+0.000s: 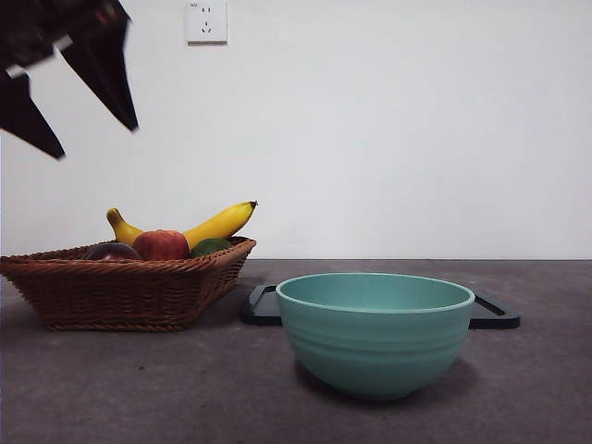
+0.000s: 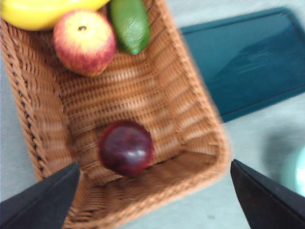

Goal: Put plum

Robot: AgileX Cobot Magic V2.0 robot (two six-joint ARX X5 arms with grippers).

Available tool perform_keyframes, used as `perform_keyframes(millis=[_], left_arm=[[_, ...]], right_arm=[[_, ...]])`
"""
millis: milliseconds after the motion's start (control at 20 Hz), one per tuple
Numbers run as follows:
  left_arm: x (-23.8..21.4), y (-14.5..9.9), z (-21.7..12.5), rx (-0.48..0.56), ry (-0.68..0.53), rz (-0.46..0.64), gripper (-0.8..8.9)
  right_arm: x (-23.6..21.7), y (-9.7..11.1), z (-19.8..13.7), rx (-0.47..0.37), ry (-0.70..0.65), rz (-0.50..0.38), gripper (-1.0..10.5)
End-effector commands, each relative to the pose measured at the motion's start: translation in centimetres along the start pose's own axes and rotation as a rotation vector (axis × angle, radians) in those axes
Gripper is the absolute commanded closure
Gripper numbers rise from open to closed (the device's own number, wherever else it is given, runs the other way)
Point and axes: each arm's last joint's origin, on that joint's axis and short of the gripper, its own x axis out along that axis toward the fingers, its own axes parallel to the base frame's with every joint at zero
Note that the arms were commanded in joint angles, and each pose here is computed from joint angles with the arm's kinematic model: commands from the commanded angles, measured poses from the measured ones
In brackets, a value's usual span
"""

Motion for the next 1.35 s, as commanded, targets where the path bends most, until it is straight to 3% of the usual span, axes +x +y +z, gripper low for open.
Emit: perform_keyframes(millis=[50, 450, 1050, 1350], left_arm=[[2.0, 0.1, 0.9, 0.017, 0.042, 0.022, 3.18], [7.8, 0.8, 0.7, 0.038, 0.152, 0.04, 3.18], [11.9, 1.2, -0.2, 0.091, 0.237, 0.061, 3.22], [11.9, 1.2, -0.1, 0.092, 0.233, 0.062, 4.68]], right_arm=[[-0.3, 0.2, 0.5, -0.004, -0.018, 0.003, 5.5], [-0.3, 0.2, 0.4, -0.004, -0.018, 0.003, 5.5], [-0.3, 0.2, 0.4, -0.004, -0.018, 0.003, 5.5], [-0.3, 0.2, 0.5, -0.004, -0.018, 0.003, 5.5]])
